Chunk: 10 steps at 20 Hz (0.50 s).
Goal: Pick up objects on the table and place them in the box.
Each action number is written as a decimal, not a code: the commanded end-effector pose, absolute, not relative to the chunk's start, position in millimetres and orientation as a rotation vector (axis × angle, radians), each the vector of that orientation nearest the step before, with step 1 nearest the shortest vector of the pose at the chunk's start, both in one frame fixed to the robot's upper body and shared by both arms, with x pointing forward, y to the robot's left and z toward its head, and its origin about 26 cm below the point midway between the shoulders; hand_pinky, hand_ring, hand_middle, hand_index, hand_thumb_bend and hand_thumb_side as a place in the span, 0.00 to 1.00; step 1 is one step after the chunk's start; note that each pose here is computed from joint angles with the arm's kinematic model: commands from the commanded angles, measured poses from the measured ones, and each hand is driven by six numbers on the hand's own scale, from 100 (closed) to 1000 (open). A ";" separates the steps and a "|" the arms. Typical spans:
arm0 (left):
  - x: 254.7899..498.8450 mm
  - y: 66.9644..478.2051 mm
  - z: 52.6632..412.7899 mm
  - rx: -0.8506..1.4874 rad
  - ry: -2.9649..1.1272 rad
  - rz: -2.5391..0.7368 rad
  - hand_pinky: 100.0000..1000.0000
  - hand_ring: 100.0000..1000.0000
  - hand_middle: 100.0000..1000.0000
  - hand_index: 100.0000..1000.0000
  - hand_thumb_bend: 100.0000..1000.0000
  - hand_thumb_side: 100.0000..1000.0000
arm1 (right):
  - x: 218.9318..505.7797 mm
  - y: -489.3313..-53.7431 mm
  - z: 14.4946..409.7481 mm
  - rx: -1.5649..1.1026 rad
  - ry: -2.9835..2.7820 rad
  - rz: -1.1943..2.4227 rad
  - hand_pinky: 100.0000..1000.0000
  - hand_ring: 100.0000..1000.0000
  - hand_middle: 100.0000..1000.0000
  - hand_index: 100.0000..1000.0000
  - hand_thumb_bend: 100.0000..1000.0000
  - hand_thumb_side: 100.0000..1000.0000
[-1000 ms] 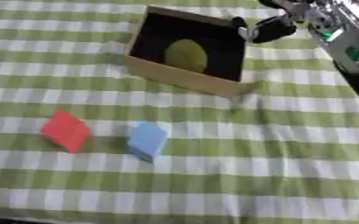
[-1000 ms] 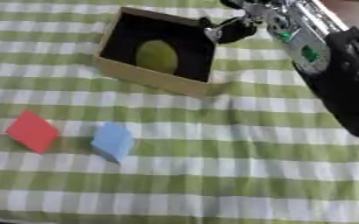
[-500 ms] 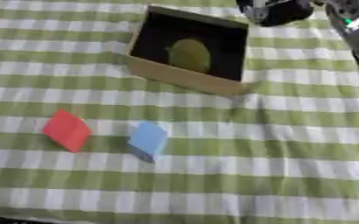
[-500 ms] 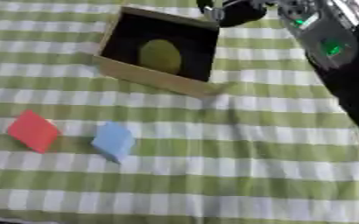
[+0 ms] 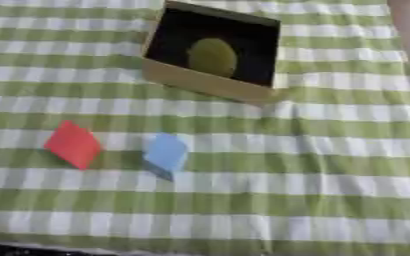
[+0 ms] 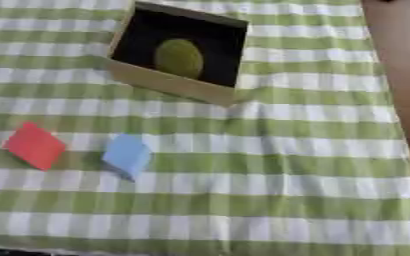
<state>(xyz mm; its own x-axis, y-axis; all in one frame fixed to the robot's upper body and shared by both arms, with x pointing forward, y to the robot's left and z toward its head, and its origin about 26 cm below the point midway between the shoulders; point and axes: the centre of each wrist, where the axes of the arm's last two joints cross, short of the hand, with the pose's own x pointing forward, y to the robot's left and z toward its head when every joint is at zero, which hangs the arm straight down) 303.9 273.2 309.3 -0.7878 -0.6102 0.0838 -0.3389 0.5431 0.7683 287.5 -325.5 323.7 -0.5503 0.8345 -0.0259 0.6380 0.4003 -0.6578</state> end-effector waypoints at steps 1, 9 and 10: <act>298.6 284.5 329.3 0.976 -2.224 -1.438 0.84 0.79 0.77 0.91 0.36 0.55 | 275.5 -340.8 337.1 -1.396 -2.450 0.778 0.87 0.87 0.62 0.87 0.00 0.00; 301.1 292.0 341.5 0.992 -1.749 -1.932 0.89 0.84 0.79 0.91 0.58 0.45 | 273.1 -356.6 314.2 -1.452 -2.429 0.627 0.87 0.87 0.60 0.85 0.00 0.17; 301.8 292.6 341.8 0.989 -1.693 -1.979 0.89 0.84 0.78 0.91 0.60 0.44 | 273.2 -356.7 313.0 -1.449 -2.427 0.621 0.87 0.87 0.60 0.85 0.00 0.18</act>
